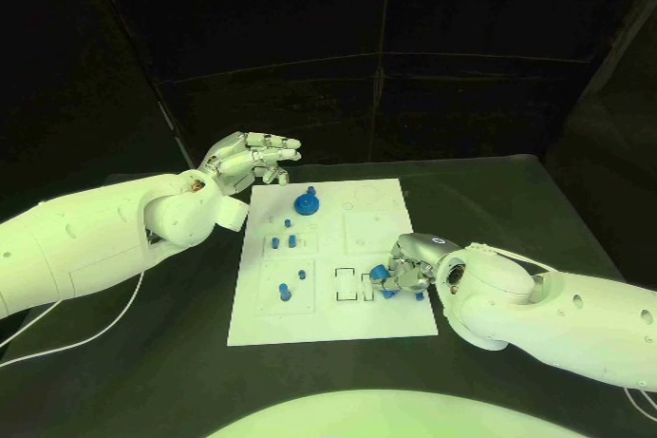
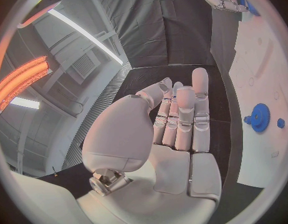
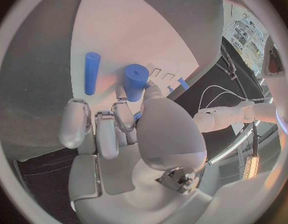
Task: Assemble the parts on the task board
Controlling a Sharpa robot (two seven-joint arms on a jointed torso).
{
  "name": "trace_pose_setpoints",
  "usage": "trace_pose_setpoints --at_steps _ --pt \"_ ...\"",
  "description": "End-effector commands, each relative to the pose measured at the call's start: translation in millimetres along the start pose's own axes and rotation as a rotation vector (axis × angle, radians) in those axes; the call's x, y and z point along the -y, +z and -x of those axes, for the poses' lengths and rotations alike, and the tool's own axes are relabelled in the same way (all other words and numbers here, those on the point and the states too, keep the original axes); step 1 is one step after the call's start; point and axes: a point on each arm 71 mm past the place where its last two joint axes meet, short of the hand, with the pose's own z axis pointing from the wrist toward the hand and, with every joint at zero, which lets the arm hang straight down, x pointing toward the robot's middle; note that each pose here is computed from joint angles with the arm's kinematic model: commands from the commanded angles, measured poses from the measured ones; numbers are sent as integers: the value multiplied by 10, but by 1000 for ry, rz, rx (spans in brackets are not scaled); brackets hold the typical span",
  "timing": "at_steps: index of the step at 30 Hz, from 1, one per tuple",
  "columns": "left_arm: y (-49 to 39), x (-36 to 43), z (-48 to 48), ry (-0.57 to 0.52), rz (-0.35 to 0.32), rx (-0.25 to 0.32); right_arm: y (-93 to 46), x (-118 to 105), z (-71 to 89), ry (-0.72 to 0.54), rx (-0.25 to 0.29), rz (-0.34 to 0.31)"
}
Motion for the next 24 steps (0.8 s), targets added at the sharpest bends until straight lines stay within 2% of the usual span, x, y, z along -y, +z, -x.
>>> trace_pose_setpoints --at_steps 1,13,20,24 --pt "3 14 -17 -4 -5 -16 -31 4 -45 9 6 13" --pt "4 13 -21 -5 -4 -18 -167 -14 60 179 118 45" --pt "6 12 -25 -6 -4 -19 -202 -44 88 236 149 66" --pt "11 10 -35 -7 -3 -22 -200 -80 85 250 150 76"
